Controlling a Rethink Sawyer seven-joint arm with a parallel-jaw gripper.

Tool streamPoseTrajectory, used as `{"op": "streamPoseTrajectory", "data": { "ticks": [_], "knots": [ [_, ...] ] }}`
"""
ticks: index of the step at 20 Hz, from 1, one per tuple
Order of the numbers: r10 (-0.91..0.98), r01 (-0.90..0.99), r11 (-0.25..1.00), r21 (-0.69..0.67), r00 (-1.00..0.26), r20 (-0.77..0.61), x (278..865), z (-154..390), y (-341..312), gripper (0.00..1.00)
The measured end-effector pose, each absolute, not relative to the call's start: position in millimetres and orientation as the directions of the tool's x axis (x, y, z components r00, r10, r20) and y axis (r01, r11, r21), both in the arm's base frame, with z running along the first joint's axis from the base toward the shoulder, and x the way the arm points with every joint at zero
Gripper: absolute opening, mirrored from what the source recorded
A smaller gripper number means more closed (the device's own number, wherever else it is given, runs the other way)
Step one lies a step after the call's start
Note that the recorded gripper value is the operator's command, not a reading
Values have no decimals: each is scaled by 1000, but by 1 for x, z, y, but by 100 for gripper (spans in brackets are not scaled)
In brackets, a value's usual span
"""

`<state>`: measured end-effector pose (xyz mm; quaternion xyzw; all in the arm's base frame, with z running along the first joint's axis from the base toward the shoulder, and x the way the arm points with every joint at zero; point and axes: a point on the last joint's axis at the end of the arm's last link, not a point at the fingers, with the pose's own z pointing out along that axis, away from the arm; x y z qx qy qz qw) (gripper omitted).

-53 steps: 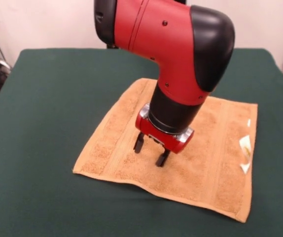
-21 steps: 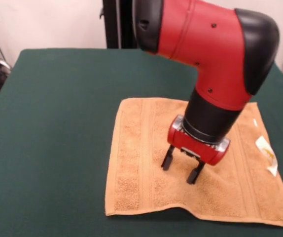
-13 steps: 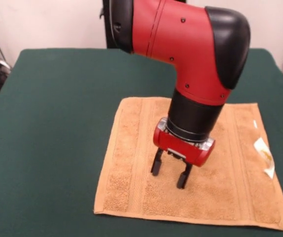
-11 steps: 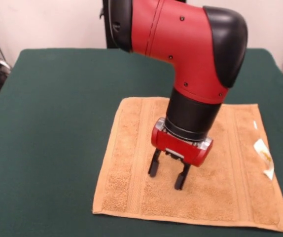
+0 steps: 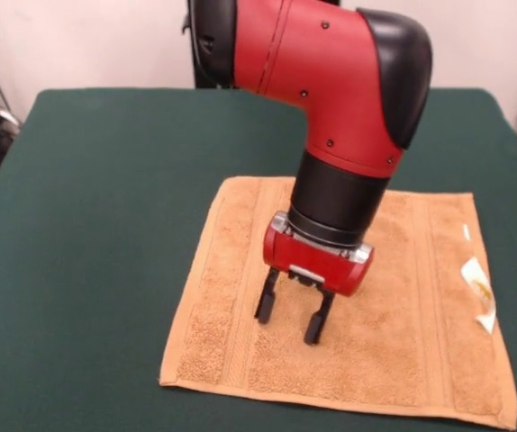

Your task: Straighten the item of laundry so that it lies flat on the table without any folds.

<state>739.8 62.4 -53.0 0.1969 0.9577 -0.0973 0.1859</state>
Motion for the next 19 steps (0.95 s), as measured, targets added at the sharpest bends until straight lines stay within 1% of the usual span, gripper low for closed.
{"op": "streamPoseTrajectory", "data": {
  "ticks": [8,14,19],
  "knots": [
    [384,444,892,-90,-845,-372,733,-46,35,100],
    [418,475,875,-97,-841,-344,722,-42,-1,100],
    [416,472,874,-113,-849,-326,713,-40,-6,100]
  ]
}}
